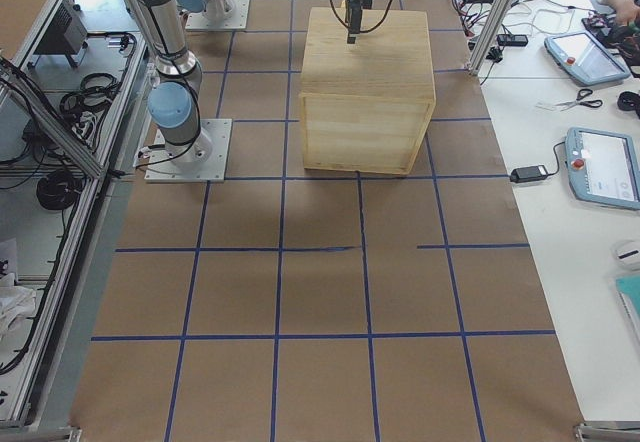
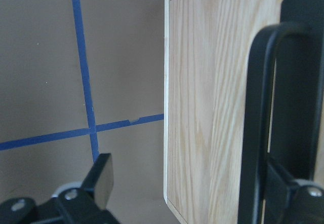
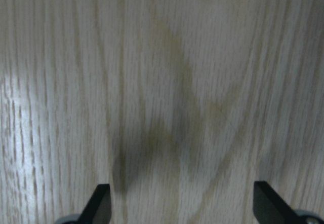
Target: Open upper drawer
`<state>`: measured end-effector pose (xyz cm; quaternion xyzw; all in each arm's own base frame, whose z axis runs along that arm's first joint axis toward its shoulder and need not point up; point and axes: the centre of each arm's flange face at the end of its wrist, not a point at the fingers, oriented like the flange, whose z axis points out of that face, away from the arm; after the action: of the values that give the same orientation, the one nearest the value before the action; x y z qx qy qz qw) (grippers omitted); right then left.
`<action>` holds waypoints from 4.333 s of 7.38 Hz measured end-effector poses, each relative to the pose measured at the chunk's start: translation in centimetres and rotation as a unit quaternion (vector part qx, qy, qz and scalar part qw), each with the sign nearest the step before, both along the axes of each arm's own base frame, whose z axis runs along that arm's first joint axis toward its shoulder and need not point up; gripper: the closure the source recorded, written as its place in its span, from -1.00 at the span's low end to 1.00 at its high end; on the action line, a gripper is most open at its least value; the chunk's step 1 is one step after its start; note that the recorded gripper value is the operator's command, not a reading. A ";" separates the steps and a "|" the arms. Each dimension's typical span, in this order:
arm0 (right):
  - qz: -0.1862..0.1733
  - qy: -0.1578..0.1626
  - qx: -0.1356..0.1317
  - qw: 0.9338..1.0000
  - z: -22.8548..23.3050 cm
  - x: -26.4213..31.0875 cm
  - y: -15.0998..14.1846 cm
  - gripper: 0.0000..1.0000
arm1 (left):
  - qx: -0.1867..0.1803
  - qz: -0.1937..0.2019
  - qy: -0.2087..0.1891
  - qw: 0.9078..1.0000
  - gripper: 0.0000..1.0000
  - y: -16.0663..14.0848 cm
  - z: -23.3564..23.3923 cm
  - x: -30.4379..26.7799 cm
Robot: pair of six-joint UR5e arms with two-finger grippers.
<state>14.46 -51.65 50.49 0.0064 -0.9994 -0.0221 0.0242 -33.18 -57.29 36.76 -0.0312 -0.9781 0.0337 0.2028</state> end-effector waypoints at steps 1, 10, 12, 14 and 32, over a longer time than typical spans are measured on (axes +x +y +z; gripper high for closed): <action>0.000 0.000 0.000 1.000 0.0 0.0 0.0 -1.00 | 0.000 -0.002 -0.004 1.000 -1.00 0.0 -0.3 0.3; 0.001 0.000 0.000 1.000 0.0 0.0 0.0 -1.00 | 0.019 0.011 -0.041 0.999 -1.00 -1.5 -0.3 6.6; 0.000 0.000 0.000 1.000 0.0 0.0 0.0 -1.00 | 0.024 0.011 -0.043 0.999 -1.00 -1.5 0.3 8.1; 0.000 0.000 0.000 1.000 0.0 0.0 0.0 -1.00 | 0.035 0.007 -0.048 0.998 -1.00 -1.3 0.6 9.2; 0.000 0.000 0.000 1.000 0.0 0.0 0.0 -1.00 | 0.026 0.012 -0.221 0.975 -1.00 6.2 17.3 18.8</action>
<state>14.48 -51.65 50.50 0.0065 -0.9994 -0.0220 0.0242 -14.40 -51.12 54.07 -0.0209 -0.9996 0.0026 -0.0183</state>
